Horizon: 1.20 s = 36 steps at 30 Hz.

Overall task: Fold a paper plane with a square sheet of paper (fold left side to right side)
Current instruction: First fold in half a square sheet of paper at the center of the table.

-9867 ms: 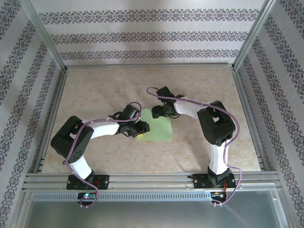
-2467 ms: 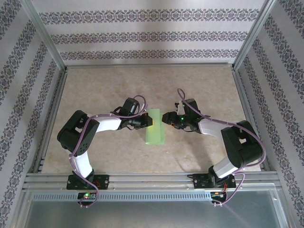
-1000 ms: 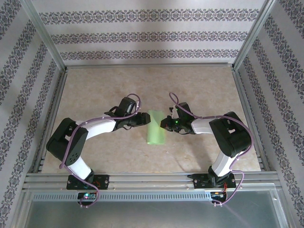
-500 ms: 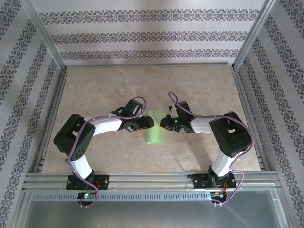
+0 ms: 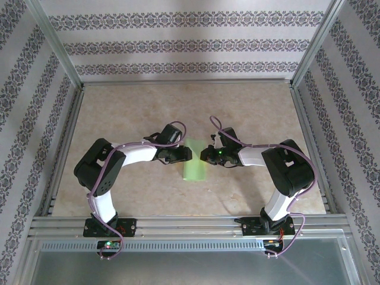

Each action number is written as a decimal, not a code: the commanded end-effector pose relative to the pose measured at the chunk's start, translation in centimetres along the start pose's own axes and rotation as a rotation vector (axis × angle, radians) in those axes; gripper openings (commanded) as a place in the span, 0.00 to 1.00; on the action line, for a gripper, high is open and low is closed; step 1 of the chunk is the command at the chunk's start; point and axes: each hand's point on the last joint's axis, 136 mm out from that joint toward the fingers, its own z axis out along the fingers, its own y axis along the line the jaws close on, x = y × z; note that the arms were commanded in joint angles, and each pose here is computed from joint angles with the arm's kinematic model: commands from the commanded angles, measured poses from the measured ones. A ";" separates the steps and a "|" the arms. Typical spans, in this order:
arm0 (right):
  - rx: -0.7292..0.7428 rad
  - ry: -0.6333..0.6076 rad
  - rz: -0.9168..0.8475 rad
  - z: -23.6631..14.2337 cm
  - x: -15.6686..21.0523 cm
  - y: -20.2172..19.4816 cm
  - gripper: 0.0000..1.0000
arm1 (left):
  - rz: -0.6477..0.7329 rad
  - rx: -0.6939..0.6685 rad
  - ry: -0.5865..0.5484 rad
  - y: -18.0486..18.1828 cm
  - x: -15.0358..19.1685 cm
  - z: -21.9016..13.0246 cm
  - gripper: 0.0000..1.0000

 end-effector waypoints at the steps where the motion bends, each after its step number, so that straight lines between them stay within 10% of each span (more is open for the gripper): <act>1: 0.003 -0.020 -0.040 -0.4 -0.5 1.0 0.19 | 0.003 -0.063 0.059 0.8 1.7 1.4 0.39; 36: 0.238 -0.157 -0.077 -7.8 -1.6 -2.7 0.43 | 0.006 -0.218 0.131 1.5 3.5 3.4 0.44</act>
